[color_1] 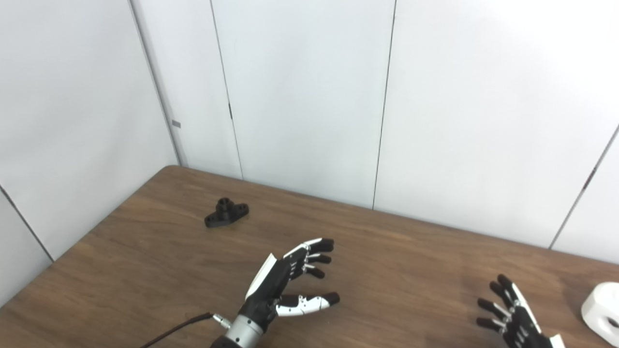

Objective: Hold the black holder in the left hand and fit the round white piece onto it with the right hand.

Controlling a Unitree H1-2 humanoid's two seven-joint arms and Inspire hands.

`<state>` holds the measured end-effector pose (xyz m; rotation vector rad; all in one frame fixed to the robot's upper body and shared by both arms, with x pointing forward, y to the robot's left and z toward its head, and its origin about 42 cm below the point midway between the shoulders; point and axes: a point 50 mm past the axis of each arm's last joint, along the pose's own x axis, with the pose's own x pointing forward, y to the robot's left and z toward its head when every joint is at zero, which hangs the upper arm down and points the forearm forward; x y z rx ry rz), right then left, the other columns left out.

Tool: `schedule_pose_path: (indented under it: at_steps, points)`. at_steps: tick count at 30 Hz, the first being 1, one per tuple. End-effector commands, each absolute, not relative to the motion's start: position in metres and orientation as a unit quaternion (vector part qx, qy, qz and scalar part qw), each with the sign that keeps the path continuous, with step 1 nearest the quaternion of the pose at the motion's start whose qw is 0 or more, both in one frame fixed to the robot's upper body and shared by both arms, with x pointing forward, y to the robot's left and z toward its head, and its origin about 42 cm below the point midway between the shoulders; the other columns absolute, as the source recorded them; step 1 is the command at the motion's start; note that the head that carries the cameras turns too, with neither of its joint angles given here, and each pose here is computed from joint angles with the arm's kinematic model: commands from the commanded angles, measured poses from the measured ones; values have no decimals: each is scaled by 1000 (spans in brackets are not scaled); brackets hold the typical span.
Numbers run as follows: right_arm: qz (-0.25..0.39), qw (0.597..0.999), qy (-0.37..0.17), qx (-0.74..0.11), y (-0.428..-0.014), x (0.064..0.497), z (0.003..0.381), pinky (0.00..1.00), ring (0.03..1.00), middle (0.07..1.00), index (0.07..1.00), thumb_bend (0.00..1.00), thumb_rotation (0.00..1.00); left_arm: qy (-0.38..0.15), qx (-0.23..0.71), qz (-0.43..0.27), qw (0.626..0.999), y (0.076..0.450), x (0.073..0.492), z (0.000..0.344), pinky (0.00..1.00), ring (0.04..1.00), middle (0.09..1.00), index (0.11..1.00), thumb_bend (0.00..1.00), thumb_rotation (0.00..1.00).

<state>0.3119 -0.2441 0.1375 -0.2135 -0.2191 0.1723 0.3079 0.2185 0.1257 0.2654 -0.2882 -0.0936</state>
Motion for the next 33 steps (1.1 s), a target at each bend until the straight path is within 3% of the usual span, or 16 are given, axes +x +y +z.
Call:
schedule_pose_path:
  at_steps: [1, 4, 11, 18, 24, 33]
  points:
    - [85, 980, -146, -106, -240, 316, 156, 701, 829, 933, 961, 647, 0, -144, 132, -38, 980, 218, 306, 120, 644, 765, 823, 818, 690, 110]
    - [83, 981, -141, -104, -239, 315, 156, 701, 834, 937, 968, 642, 0, -143, 130, -33, 981, 221, 306, 121, 645, 758, 816, 812, 690, 109]
    - [79, 982, -137, -106, -243, 313, 159, 713, 836, 942, 970, 634, 0, -151, 152, -22, 976, 238, 311, 139, 653, 775, 818, 802, 651, 2]
    - [77, 981, -137, -112, -249, 313, 161, 674, 808, 933, 953, 645, 0, -149, 222, -37, 963, 279, 328, 176, 518, 638, 740, 759, 726, 22]
    - [76, 980, -139, -118, -250, 314, 162, 655, 795, 916, 938, 646, 0, -166, 276, -28, 946, 309, 338, 212, 589, 728, 767, 766, 772, 151]
    - [76, 981, -134, -118, -251, 314, 166, 682, 804, 923, 946, 632, 0, -179, 307, 43, 934, 341, 339, 255, 617, 751, 801, 788, 755, 99]
